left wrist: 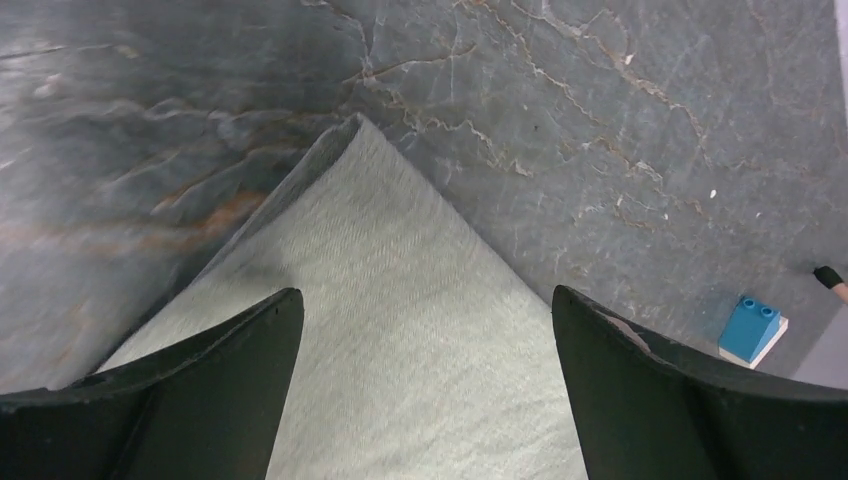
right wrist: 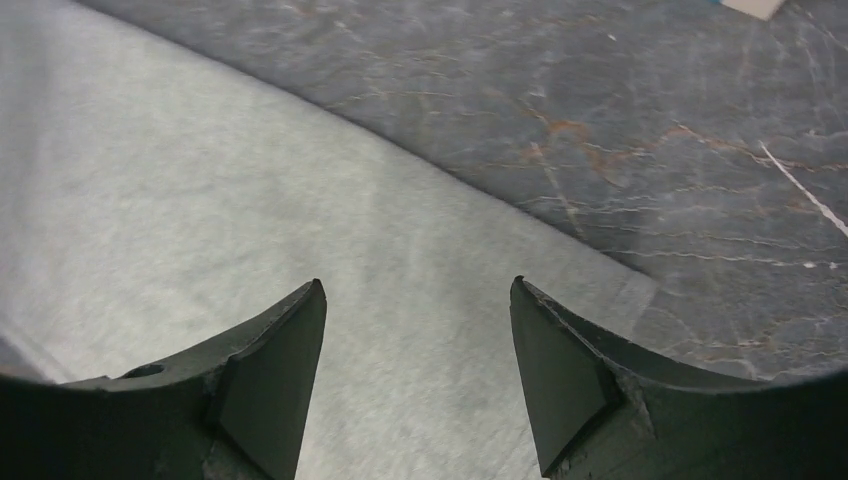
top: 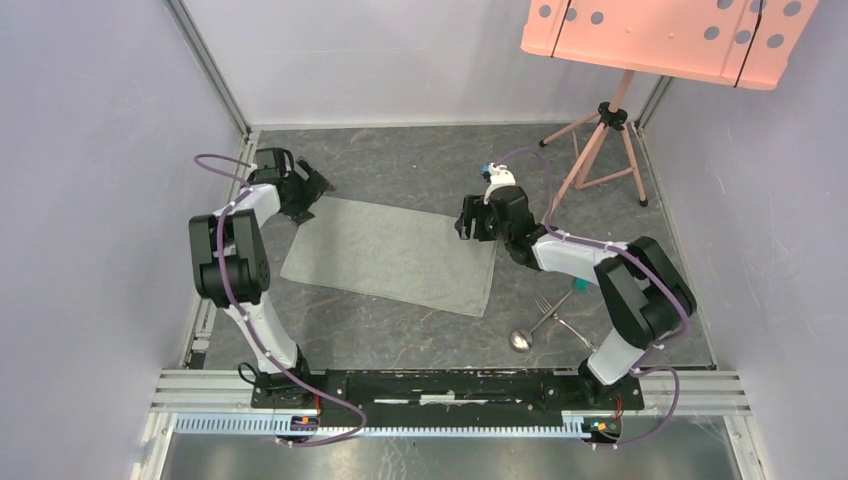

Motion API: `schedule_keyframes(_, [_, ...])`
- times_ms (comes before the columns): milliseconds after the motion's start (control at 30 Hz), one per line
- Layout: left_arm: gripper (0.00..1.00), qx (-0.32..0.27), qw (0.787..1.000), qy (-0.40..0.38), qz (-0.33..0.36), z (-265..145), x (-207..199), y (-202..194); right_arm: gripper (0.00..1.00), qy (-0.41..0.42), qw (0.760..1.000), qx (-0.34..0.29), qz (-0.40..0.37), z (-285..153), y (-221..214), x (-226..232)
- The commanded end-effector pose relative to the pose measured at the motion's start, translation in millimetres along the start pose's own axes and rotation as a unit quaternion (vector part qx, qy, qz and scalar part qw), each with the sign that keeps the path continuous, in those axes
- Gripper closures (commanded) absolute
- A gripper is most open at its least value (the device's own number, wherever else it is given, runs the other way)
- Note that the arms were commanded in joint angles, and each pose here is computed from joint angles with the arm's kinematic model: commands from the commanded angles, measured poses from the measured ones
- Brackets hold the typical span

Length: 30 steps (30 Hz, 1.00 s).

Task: Fold the napkin into a case and place the utensils inside
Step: Smooth out the rectangle-folded napkin at the center of the board.

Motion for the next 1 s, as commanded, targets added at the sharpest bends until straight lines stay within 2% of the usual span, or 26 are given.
schedule_keyframes(0, [0.0, 0.005, 0.996, -0.084, 0.006, 21.0, -27.8, 17.0, 0.27, 0.007, 1.0, -0.018, 0.006, 17.7, 4.5, -8.2])
schedule_keyframes(167, [0.0, 0.016, 0.995, -0.092, 0.014, 39.6, -24.1, 17.3, 0.27, -0.008, 1.0, 0.005, 0.024, 25.1, -11.6, -36.9])
schedule_keyframes(367, [0.0, 0.014, 1.0, -0.026, -0.004, 43.2, 5.6, 18.9, 0.32, -0.018, 0.997, 0.038, 0.059, 34.8, -29.3, -57.0])
schedule_keyframes(533, [0.0, -0.007, 0.995, -0.099, 0.012, 6.8, -27.8, 24.2, 0.32, 0.004, 0.998, 0.018, 0.052, 31.4, -23.8, -52.9])
schedule_keyframes(633, [0.0, 0.003, 0.989, -0.15, 0.007, -3.3, -50.2, 27.8, 0.32, 0.027, 0.998, -0.004, 0.048, 27.2, -15.2, -47.0])
schedule_keyframes(800, [0.0, 0.033, 0.985, -0.165, -0.026, 16.2, -55.7, 29.2, 0.32, 0.056, 0.996, -0.052, 0.041, 19.1, 5.1, -34.8])
schedule_keyframes(967, [0.0, 0.059, 0.983, -0.171, -0.041, 47.1, -50.9, 29.6, 0.35, 0.041, 0.998, -0.019, 0.047, 31.9, -6.0, -39.8])
Point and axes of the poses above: each gripper's point midway between its finger pads, its own z axis out along the fingers, its own x axis along the line the jaws close on, y = z × x, the point moved 8 cm from there along -z, back along the fingers, and after that the axes turned 9 degrees about -z, right-handed, at the moved point
